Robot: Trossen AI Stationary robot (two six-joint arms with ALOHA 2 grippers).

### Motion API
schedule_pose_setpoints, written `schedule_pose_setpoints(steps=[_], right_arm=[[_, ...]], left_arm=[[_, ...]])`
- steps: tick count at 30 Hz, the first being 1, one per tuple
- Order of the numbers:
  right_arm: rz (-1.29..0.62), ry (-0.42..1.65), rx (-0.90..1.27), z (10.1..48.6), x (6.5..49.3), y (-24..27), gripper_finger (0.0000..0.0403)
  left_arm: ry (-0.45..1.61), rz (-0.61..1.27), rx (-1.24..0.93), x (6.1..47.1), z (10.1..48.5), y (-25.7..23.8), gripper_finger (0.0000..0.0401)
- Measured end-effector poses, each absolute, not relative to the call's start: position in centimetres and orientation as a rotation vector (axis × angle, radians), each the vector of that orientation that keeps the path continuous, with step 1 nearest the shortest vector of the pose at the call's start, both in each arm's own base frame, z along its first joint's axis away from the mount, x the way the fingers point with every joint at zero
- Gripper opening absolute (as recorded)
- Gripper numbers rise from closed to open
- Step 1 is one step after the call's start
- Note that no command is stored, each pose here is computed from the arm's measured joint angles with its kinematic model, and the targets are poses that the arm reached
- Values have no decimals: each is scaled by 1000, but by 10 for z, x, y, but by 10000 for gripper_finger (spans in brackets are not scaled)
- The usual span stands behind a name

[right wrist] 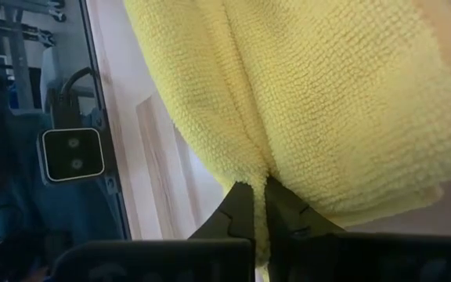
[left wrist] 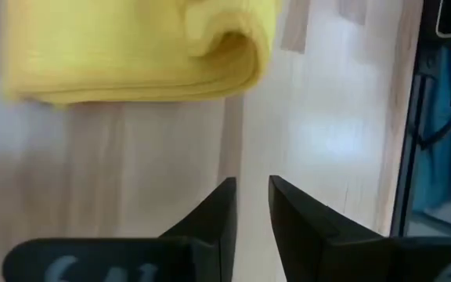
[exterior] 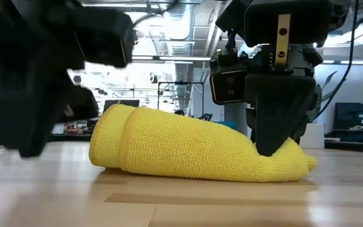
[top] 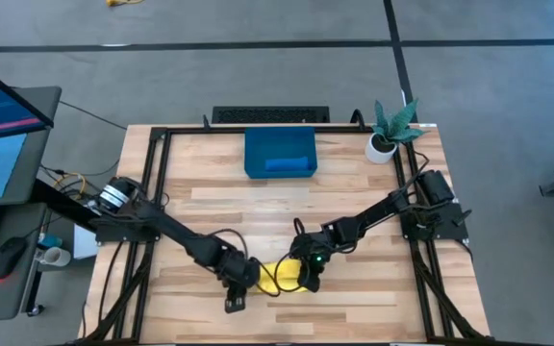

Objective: Roll microfiber towels into tight, uniform cylinder then place into a basket
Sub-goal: Roll the yellow towel

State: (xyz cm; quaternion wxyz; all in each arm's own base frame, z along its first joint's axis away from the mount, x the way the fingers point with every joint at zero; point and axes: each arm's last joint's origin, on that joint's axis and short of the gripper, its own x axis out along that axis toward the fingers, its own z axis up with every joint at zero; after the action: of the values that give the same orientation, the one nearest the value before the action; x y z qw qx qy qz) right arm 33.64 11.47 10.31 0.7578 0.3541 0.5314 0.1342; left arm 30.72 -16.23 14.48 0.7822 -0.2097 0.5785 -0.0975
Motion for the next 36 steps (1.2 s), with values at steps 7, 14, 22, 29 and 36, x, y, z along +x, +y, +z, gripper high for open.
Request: schedule_pose_setpoints(steps=[7,14,22,29,36], right_arm=[[290,1156,770,103,337,115,26],[290,1149,767,103,337,115,18],[289,1143,766,103,338,115,21],[288,1144,766,103,338,114,26],[291,1134,766,104,338,115,18]], left_arm=[[1046,-181,-335,299,175,-175,63],[815,-230,-129,310,183,-183,63],[769,-254,-67,327,165,-180,63],[819,-210,-72,333,153,-167,63],[934,-149,-148,334,133,-160,63]])
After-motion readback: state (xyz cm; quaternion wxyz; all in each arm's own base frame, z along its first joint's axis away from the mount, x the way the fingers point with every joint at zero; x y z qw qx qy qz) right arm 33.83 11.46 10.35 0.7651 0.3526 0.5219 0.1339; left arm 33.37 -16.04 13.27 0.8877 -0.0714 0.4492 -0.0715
